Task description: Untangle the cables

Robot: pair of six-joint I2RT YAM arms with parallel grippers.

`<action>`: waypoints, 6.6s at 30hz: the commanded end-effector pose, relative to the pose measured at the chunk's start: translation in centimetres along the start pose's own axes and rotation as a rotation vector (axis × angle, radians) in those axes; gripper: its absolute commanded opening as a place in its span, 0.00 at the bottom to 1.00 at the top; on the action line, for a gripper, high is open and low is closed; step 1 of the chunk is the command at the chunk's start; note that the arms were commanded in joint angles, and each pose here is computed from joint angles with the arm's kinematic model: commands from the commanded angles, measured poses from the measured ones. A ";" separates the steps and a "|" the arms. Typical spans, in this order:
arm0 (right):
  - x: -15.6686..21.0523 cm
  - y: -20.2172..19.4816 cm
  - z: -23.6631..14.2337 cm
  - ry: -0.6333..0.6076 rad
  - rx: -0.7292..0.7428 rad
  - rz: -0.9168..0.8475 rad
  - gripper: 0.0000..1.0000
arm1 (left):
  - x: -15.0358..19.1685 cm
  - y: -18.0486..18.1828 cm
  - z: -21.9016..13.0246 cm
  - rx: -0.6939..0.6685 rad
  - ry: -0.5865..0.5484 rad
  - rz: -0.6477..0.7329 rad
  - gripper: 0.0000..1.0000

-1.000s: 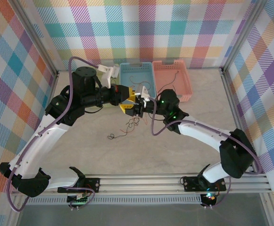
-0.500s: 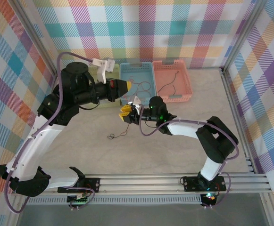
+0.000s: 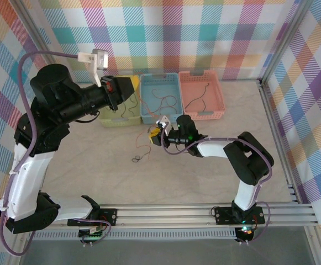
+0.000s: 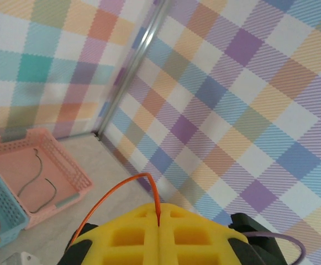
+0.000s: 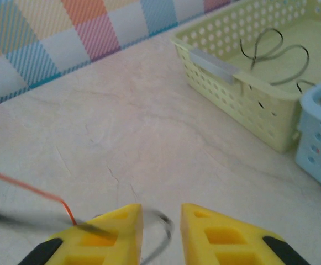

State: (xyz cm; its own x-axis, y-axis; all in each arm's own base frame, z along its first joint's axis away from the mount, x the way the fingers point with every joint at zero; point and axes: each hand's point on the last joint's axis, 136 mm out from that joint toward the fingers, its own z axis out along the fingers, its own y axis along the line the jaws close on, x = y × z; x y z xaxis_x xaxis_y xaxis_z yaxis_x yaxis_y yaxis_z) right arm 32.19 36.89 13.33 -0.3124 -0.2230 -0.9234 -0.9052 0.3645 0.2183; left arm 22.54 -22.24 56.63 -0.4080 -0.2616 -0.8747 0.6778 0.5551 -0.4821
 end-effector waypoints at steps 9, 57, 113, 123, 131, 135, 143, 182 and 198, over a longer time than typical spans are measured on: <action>1.8 -5.2 -0.9 0.075 0.131 0.180 0.16 | -4.8 -0.3 -5.2 -0.118 -0.206 0.086 0.00; 3.2 -14.5 -14.6 0.023 0.892 0.338 0.29 | -10.8 0.2 1.9 -0.141 -0.369 0.346 0.00; 3.4 -13.6 -12.1 0.056 0.756 0.378 0.29 | 15.4 36.6 24.6 -0.552 0.403 -0.121 0.47; 3.3 -13.3 -12.0 0.048 0.734 0.375 0.29 | 14.2 30.9 14.6 -0.650 0.359 -0.125 0.66; 3.2 -13.2 -11.8 0.046 0.724 0.379 0.30 | 18.4 29.3 3.6 -0.818 0.315 -0.208 0.71; 3.3 -13.1 -11.8 0.047 0.720 0.383 0.31 | 21.7 29.0 -1.0 -0.890 0.309 -0.267 0.78; 3.3 -13.1 -11.8 0.047 0.721 0.384 0.34 | 29.4 30.0 -5.9 -1.003 0.467 -0.385 0.83; 3.8 -12.6 -11.6 0.032 0.695 0.435 0.37 | 44.2 27.9 -12.9 -1.260 0.849 -0.510 0.59; 3.6 -12.4 -11.8 0.019 0.689 0.434 0.37 | 38.9 26.0 -7.5 -1.030 0.749 -0.408 0.00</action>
State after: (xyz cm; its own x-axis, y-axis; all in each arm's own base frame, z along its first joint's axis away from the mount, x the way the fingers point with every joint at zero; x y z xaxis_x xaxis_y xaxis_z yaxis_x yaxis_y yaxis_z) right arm 38.94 20.73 10.40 -0.6197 0.0270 -0.7844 -0.3152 0.9067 0.2802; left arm 18.05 -9.45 6.90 -0.9267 -0.3086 -0.2143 -0.3124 0.9498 -0.0169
